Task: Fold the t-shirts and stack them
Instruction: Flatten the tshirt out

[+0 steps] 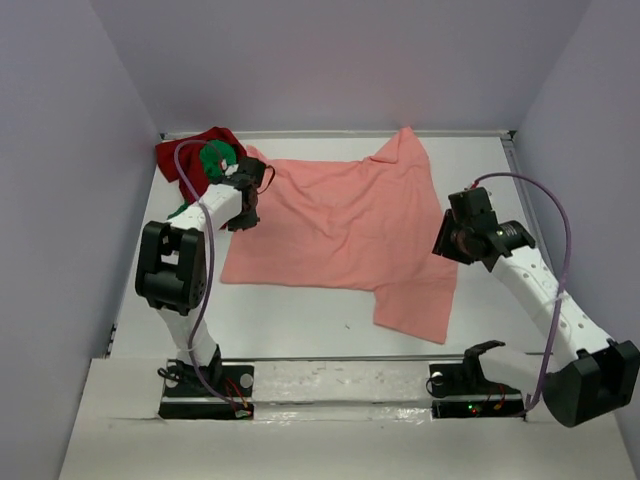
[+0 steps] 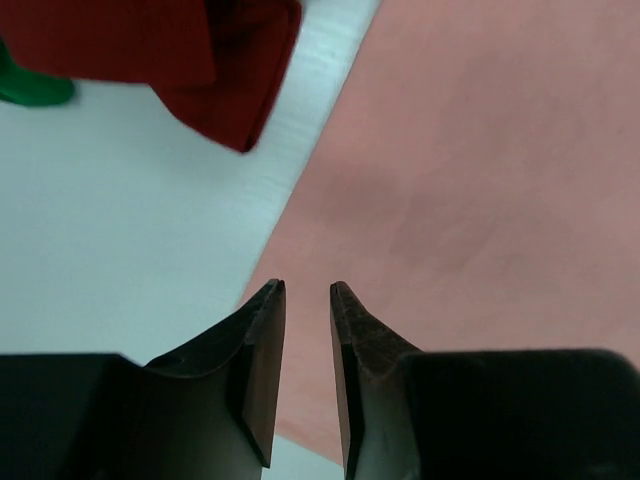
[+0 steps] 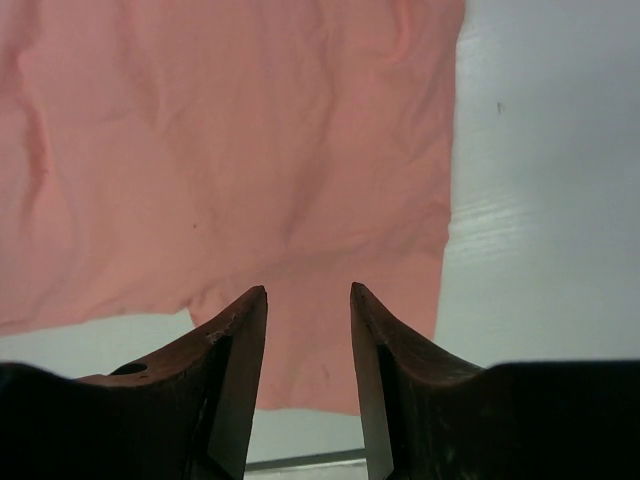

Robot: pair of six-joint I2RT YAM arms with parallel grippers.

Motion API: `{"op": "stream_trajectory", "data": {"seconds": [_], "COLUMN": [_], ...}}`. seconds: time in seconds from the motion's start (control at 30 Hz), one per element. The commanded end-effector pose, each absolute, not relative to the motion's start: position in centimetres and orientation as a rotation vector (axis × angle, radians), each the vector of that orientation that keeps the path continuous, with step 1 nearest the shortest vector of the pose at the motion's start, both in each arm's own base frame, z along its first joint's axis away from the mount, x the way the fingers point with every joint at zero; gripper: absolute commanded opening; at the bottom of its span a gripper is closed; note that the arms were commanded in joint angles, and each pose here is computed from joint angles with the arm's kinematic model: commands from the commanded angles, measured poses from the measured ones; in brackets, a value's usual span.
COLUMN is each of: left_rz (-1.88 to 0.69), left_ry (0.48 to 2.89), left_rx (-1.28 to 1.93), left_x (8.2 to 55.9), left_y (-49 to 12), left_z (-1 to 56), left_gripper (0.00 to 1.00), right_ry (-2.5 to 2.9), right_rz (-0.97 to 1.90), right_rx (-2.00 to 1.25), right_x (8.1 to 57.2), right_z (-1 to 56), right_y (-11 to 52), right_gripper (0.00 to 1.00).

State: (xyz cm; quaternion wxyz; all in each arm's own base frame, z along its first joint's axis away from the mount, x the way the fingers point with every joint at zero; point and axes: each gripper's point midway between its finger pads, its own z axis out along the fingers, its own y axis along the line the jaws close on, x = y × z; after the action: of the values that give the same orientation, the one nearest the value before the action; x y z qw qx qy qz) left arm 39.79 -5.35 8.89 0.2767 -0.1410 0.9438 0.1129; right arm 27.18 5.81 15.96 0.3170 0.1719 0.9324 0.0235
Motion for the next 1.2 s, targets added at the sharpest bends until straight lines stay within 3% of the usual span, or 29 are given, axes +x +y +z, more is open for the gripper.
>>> {"op": "stream_trajectory", "data": {"seconds": [0.0,0.03,0.13,0.37,0.47,0.63,0.67,0.8,0.97,1.17], "left_rz": [0.154,0.142,0.075,0.064,0.063,0.093,0.098,0.065,0.014,-0.015], "left_ry": [2.516,2.534,2.495,2.423,2.382,2.378,2.376,2.371,2.379,2.392], "left_rx": [-0.475,-0.493,-0.503,-0.509,-0.506,-0.479,-0.468,-0.444,-0.412,-0.404], "left_x": [38.0,37.3,36.6,35.6,35.6,35.8,35.8,35.9,35.8,35.9], "left_y": [-6.2,-6.1,-6.5,-5.7,-5.4,-5.0,-5.0,-5.4,-6.1,-6.6], "left_z": [9.4,8.8,9.7,12.7,13.9,14.3,14.4,14.8,14.3,13.7], "left_gripper": [0.35,0.35,0.35,0.35,0.35,0.35,0.35,0.35,0.35,0.35], "right_ry": [2.453,2.474,2.481,2.623,2.635,2.635,2.611,2.575,2.534,2.522], "right_rz": [-0.009,-0.008,0.064,0.018,-0.007,-0.347,-0.555,-0.576,-0.324,-0.340], "right_rx": [0.615,0.519,0.673,0.920,0.907,0.828,0.718,0.715,0.699,0.639], "right_x": [23.0,21.6,19.9,11.5,10.4,9.2,8.1,9.3,11.2,11.5], "right_z": [14.8,15.4,16.1,8.6,8.2,7.8,7.8,8.1,10.3,10.6], "right_y": [5.2,6.9,8.3,8.9,9.9,11.0,10.2,12.5,14.0,13.5], "right_gripper": [0.45,0.45,0.45,0.40,0.37,0.38,0.40,0.41,0.41,0.43]}}
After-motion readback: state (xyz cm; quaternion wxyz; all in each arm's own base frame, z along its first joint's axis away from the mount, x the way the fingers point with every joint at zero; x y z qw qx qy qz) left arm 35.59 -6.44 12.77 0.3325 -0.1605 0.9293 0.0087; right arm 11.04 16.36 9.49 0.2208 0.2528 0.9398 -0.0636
